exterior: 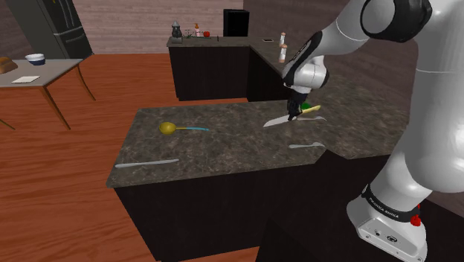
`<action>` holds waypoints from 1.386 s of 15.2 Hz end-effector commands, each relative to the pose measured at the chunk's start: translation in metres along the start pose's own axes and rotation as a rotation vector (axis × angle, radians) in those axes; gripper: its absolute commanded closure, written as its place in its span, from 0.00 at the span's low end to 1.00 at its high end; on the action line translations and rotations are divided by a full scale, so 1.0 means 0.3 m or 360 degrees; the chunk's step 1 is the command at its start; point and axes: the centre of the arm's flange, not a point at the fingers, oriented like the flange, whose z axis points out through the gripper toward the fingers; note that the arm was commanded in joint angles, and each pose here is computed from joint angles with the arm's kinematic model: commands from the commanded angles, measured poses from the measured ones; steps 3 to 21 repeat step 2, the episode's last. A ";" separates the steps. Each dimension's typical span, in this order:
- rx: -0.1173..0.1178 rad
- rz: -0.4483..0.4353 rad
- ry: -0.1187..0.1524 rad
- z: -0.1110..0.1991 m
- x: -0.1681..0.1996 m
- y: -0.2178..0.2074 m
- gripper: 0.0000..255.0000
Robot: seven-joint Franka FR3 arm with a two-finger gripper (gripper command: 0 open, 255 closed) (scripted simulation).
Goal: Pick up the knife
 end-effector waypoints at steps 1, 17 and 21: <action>0.0001 0.0000 0.0000 -0.023 -0.002 -0.003 1.00; 0.0001 0.0000 0.0000 -0.023 -0.002 -0.003 1.00; 0.0001 0.0000 0.0000 -0.023 -0.002 -0.003 1.00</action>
